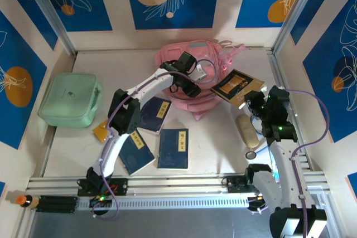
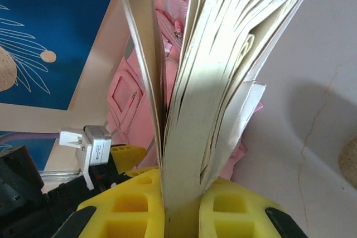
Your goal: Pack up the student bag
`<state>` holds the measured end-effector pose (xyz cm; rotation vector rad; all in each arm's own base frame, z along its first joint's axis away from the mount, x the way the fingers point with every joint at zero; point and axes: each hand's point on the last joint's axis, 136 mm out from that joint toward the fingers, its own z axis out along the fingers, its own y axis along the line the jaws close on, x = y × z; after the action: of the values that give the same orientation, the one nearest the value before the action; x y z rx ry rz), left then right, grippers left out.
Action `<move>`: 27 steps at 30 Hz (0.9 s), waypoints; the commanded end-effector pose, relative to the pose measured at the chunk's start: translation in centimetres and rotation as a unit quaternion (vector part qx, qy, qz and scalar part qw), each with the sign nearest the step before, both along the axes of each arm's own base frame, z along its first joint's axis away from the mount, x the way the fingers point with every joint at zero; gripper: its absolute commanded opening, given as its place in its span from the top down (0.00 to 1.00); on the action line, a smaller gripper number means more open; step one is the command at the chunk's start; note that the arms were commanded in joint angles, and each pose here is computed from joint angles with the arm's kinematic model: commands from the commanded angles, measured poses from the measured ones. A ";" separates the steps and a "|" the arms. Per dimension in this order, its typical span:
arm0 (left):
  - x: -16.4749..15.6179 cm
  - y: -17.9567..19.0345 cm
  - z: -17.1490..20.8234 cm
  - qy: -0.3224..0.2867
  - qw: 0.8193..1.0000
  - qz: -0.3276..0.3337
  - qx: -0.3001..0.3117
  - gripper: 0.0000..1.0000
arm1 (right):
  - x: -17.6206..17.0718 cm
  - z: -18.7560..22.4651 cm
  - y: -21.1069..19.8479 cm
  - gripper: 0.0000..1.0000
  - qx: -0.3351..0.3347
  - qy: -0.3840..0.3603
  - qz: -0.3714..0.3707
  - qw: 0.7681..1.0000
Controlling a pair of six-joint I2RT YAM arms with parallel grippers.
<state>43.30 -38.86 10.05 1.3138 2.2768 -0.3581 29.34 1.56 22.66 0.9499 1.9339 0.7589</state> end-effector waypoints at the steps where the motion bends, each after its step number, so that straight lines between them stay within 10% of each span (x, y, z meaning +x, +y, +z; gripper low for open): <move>1: -1.1 -0.4 -0.5 0.011 0.999 -0.044 0.009 0.37 | 0.3 2.3 0.2 0.99 0.001 -0.041 0.011 0.999; 11: 1.5 0.5 -2.9 -0.029 0.997 -0.024 0.064 0.44 | 0.1 2.0 0.3 0.99 0.015 -0.034 0.010 0.999; 27: 1.1 -2.2 4.9 -0.058 0.997 -0.009 -0.053 1.00 | -1.6 4.8 -1.5 0.99 -0.036 -0.061 -0.024 0.997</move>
<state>44.68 -39.56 8.63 1.3523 2.2366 -0.2707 27.88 0.95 23.66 0.9500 1.9146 0.7409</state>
